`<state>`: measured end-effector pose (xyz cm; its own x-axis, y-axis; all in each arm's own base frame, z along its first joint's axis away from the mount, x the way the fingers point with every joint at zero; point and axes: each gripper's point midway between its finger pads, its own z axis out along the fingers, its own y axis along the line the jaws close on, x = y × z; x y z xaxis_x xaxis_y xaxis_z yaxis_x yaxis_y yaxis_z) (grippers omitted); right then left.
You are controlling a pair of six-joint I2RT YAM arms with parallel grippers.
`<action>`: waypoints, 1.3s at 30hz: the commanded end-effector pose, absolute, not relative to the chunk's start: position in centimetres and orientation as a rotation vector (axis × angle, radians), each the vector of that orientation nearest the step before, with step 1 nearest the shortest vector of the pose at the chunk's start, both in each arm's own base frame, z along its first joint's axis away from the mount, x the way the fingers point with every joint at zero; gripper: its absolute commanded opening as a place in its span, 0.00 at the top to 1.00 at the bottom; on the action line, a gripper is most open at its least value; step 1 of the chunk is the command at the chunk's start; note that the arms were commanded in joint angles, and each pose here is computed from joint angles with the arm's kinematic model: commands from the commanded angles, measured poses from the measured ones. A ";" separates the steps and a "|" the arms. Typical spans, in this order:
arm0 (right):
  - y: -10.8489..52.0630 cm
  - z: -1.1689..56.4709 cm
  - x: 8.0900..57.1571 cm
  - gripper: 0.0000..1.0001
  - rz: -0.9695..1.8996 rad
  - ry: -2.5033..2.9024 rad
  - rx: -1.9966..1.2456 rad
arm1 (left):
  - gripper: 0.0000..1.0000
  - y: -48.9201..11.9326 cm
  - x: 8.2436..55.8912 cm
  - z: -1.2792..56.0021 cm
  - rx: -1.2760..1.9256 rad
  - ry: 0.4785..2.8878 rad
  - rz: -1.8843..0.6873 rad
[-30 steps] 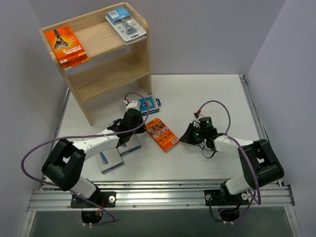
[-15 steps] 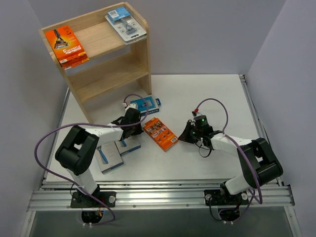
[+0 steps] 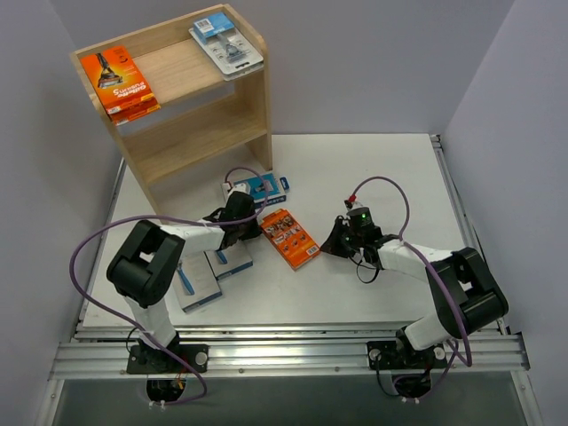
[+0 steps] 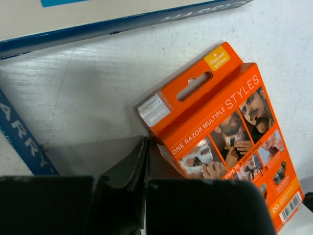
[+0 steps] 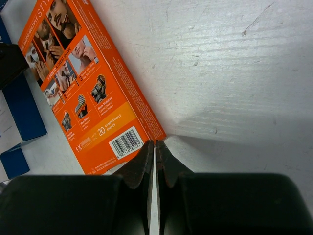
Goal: Place and organize the shaving razors onto the shelf
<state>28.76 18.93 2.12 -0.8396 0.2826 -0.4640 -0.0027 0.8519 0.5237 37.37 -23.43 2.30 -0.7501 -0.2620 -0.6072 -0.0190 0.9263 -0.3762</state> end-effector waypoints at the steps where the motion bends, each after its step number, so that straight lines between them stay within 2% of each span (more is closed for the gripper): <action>1: 13.4 -4.8 22.7 1.00 0.316 2.787 0.244 | 0.97 -25.7 38.6 6.0 -0.209 2.252 -0.650; 6: 13.5 -5.0 22.4 1.00 0.297 2.798 0.238 | 0.98 -28.3 38.6 17.4 -0.218 1.969 -0.918; 10: 13.5 -5.2 22.3 1.00 0.278 2.800 0.249 | 0.98 -33.8 34.6 25.6 -0.099 1.816 -1.112; 13: 13.7 -5.3 22.2 1.00 0.280 2.801 0.247 | 0.98 -36.1 32.6 29.6 -0.032 1.756 -1.155; 15: 13.8 -5.4 21.9 1.00 0.295 2.803 0.253 | 0.98 -36.5 31.8 30.2 -0.017 1.771 -1.130; 18: 13.8 -5.3 21.9 1.00 0.298 2.803 0.253 | 0.97 -34.4 32.2 28.3 -0.073 1.832 -1.014; 24: 13.8 -5.7 21.7 0.98 0.176 2.814 0.212 | 0.97 -29.6 33.1 18.1 -0.144 2.100 -0.693; 29: 13.0 -5.3 21.9 0.98 0.018 2.817 0.200 | 0.97 -28.5 33.1 11.8 -0.111 2.252 -0.563; 34: 12.1 -5.4 21.4 0.95 -0.157 2.850 0.198 | 0.97 -28.5 33.0 9.7 -0.086 2.295 -0.538; 39: 12.1 -5.8 21.1 0.92 -0.288 2.889 0.190 | 0.97 -27.2 32.8 11.1 -0.065 2.259 -0.488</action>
